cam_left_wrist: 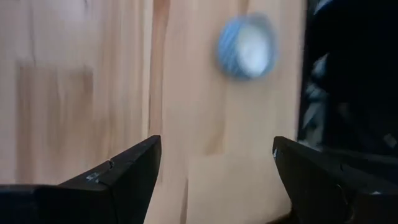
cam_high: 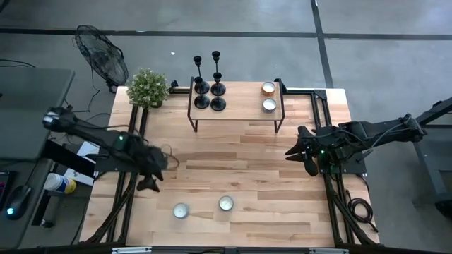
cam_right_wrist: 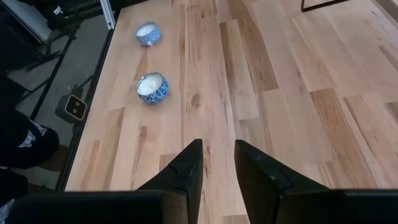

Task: Pick & Place candle stick holders
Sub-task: Put the light blue scented candle on the shelf

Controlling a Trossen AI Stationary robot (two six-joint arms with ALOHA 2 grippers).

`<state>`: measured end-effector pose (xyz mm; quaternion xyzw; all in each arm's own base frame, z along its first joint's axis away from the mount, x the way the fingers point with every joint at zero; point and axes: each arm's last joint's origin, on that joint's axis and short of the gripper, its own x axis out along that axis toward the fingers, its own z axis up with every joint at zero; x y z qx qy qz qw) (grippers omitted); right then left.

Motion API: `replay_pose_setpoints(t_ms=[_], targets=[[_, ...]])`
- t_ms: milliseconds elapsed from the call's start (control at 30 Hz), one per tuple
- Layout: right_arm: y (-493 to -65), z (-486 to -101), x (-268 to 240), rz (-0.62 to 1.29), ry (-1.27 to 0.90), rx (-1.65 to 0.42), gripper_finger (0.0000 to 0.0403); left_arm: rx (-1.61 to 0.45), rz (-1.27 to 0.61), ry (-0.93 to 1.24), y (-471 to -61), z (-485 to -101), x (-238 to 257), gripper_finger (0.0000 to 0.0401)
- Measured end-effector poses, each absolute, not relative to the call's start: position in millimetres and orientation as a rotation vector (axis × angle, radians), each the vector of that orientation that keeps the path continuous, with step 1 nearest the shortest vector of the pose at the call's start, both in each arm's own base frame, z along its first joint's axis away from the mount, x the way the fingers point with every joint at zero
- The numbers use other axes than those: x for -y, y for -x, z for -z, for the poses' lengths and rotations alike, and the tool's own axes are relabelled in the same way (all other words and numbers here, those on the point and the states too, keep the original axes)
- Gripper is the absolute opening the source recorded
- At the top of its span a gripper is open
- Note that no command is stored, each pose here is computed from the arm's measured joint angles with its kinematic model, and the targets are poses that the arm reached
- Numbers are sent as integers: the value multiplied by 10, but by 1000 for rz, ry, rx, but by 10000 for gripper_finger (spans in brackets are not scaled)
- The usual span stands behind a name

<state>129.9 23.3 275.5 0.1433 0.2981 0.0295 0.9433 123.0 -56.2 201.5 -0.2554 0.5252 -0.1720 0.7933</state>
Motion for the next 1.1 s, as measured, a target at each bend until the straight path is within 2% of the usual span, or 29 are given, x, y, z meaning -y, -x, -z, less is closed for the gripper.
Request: replay_pose_setpoints(t_ms=[200,600,1100], targets=[[-1297,-2754,-233,-60,-292,-609,84,-1267,288,539,-1249,-1867,839,303],[-1294,-2749,-235,-70,-291,-617,84,-1235,128,674,-1272,-1715,1314,303],[-1275,-2724,-236,-86,-270,-650,84,-1200,184,789,-1453,-1506,1663,303]])
